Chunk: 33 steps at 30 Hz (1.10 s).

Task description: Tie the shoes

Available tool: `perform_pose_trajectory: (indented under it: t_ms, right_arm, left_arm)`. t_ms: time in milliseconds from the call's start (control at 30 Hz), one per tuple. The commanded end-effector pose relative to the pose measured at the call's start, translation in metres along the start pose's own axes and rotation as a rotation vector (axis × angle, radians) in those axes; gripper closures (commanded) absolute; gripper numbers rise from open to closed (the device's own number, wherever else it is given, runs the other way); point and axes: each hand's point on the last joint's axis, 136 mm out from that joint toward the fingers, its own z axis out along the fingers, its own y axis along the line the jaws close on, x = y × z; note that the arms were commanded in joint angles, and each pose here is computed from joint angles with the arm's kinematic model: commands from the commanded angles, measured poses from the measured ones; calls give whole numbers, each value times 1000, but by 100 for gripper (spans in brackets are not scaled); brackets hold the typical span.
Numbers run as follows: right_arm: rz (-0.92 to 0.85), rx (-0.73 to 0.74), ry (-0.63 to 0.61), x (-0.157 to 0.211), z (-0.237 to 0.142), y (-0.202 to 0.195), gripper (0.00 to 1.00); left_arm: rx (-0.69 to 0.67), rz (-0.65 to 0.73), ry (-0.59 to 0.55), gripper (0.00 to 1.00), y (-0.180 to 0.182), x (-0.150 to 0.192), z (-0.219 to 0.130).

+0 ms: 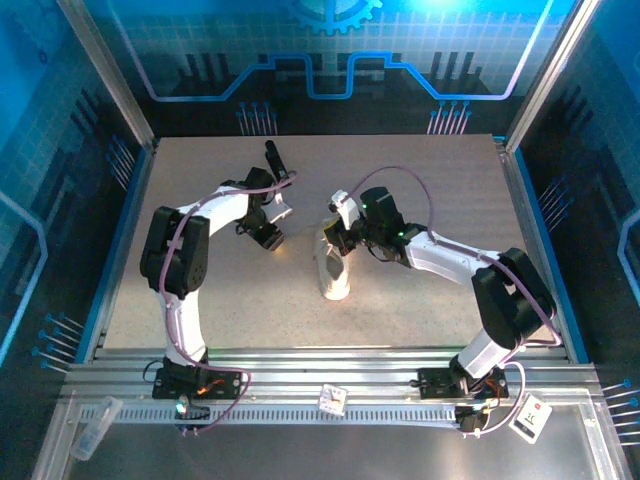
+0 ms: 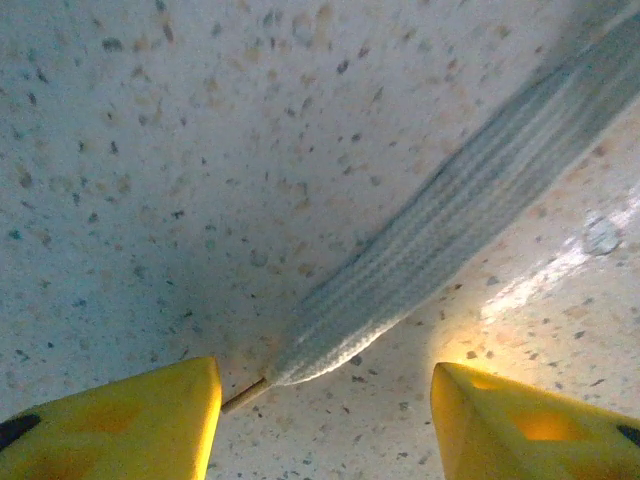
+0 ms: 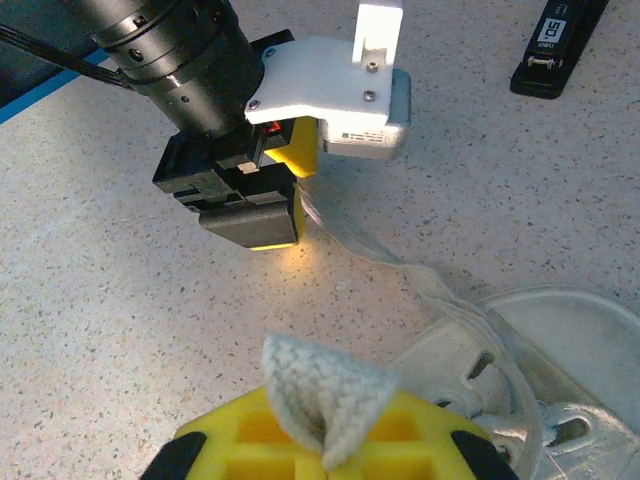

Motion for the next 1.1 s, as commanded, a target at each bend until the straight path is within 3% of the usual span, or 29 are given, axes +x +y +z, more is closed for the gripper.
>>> perform_pose_trajectory:
  t_ms: [0,100,233,467,667,800,1067]
  right_arm:
    - [-25,2,-24,-12,-4,3,100]
    - [-25,12,-30,-13,-6,1,100]
    - [-17,9,-27,-15,-5,2,100]
    - [32,23,-4,-14,0,-5,100]
    - [98,53,42,-15,3,-20,100]
    - [130,45,44,-17,2,-27,100]
    - [173,-6,58,-11,1,-31,100]
  left_arm:
    - [37,13,59,44,1,10,10]
    - [55,-7,61,53,0,12,8]
    - [65,-21,40,76,-5,14,-4]
    - [70,-55,-85,99,-19,9,-62]
    - [41,-51,-201,100,-55,12,-119]
    - [17,17,-281,100,-107,5,-143]
    - [132,97,-554,100,-222,-40,-180]
